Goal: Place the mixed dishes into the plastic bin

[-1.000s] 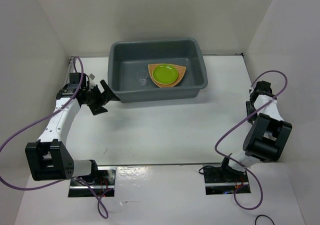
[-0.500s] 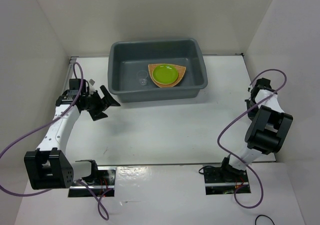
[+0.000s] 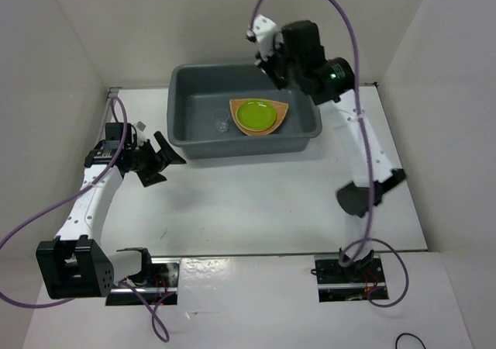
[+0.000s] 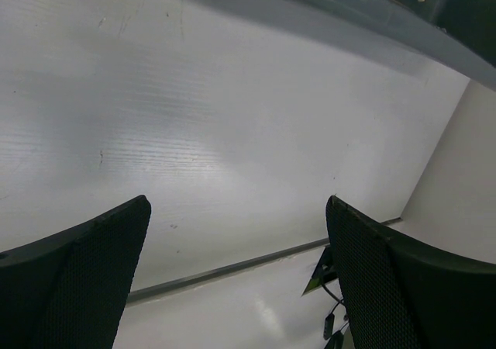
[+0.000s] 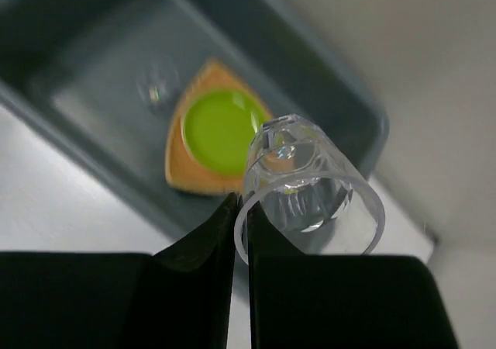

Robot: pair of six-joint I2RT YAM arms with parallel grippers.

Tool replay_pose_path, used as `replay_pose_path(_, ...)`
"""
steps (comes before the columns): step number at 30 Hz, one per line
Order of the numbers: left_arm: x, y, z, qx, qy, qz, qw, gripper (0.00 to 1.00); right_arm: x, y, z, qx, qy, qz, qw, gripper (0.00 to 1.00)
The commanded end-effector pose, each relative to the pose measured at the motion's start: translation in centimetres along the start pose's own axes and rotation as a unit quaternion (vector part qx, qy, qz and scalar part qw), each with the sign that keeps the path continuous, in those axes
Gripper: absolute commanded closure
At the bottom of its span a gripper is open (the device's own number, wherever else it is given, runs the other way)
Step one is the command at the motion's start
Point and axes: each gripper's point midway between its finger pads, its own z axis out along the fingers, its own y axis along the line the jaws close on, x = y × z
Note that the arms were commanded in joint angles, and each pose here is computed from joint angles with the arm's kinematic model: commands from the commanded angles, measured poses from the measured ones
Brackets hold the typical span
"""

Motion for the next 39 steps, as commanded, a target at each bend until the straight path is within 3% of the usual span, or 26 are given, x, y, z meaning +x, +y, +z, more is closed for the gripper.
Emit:
replay_pose_path(1, -1.3, -1.6, -1.7, 0.020, -0.034, 0.008, 0.999, 0.00, -2.5, 1.7, 2.6, -0.030, 0.003, -0.024, 0.999, 1.00)
replay_pose_path(2, -1.5, -1.5, -1.7, 0.019, -0.037, 0.005, 0.999, 0.00, -1.1, 5.1, 6.7, -0.040, 0.043, -0.056, 0.997, 1.00)
replay_pose_path(3, -1.3, -1.5, -1.9, 0.019, -0.037, 0.005, 0.999, 0.00, -2.5, 5.9, 7.1, -0.036, 0.023, -0.087, 0.995, 1.00)
replay_pose_path(6, -1.1, -1.7, -2.4, 0.021, -0.040, 0.002, 0.999, 0.00, -1.3, 11.6, 11.3, -0.073, 0.043, -0.150, 0.985, 1.00)
replay_pose_path(8, -0.9, -1.5, -2.9, 0.022, -0.046, 0.000, 0.999, 0.00, -0.4, 15.2, 13.4, -0.113, 0.048, -0.167, 0.978, 1.00)
replay_pose_path(12, -0.1, -1.3, -3.3, 0.021, -0.044, -0.005, 0.999, 0.00, 2.5, 18.1, 16.2, -0.144, 0.081, -0.173, 0.971, 1.00)
replay_pose_path(28, 1.8, 0.1, -3.9, -0.005, -0.033, -0.023, 0.999, 0.00, 11.7, 20.5, 22.2, -0.236, 0.167, -0.159, 0.944, 0.97)
replay_pose_path(39, 2.1, 0.1, -5.1, -0.011, -0.048, -0.028, 0.998, 0.00, 12.0, 21.4, 22.9, -0.271, 0.147, -0.176, 0.935, 0.93)
